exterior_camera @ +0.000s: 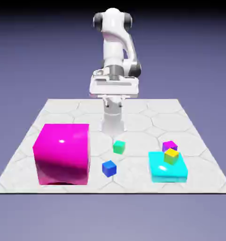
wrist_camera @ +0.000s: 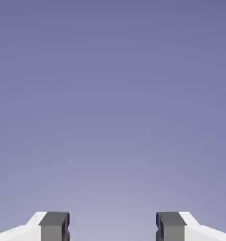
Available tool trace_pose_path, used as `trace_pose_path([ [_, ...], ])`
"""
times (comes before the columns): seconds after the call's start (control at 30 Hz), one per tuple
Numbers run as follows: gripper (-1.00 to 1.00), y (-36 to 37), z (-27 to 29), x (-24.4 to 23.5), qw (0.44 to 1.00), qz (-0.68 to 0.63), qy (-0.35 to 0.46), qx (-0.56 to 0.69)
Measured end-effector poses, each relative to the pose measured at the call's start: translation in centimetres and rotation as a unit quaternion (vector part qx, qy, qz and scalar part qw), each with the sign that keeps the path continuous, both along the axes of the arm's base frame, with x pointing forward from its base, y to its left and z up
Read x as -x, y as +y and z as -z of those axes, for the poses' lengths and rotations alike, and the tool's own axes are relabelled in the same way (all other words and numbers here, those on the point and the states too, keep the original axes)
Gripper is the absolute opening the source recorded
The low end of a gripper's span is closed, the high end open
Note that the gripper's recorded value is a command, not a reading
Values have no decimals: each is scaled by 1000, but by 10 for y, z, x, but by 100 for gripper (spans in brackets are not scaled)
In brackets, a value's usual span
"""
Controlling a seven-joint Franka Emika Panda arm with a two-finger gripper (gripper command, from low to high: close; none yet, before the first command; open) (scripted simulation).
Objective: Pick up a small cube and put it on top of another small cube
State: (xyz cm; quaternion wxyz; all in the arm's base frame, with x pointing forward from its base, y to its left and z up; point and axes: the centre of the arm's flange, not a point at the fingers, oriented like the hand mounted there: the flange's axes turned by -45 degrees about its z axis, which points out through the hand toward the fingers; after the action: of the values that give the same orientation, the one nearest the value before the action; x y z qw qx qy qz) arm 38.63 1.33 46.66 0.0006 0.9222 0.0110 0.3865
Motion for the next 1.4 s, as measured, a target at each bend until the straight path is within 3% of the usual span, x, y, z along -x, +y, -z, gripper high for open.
trace_pose_path([
  [0.37,0,88,-49,41,990,117,24,-72],
  [0.67,0,164,-35,78,966,238,47,-90],
  [1.07,0,232,66,104,889,450,58,-63],
  [1.4,0,223,201,105,755,655,24,-3],
])
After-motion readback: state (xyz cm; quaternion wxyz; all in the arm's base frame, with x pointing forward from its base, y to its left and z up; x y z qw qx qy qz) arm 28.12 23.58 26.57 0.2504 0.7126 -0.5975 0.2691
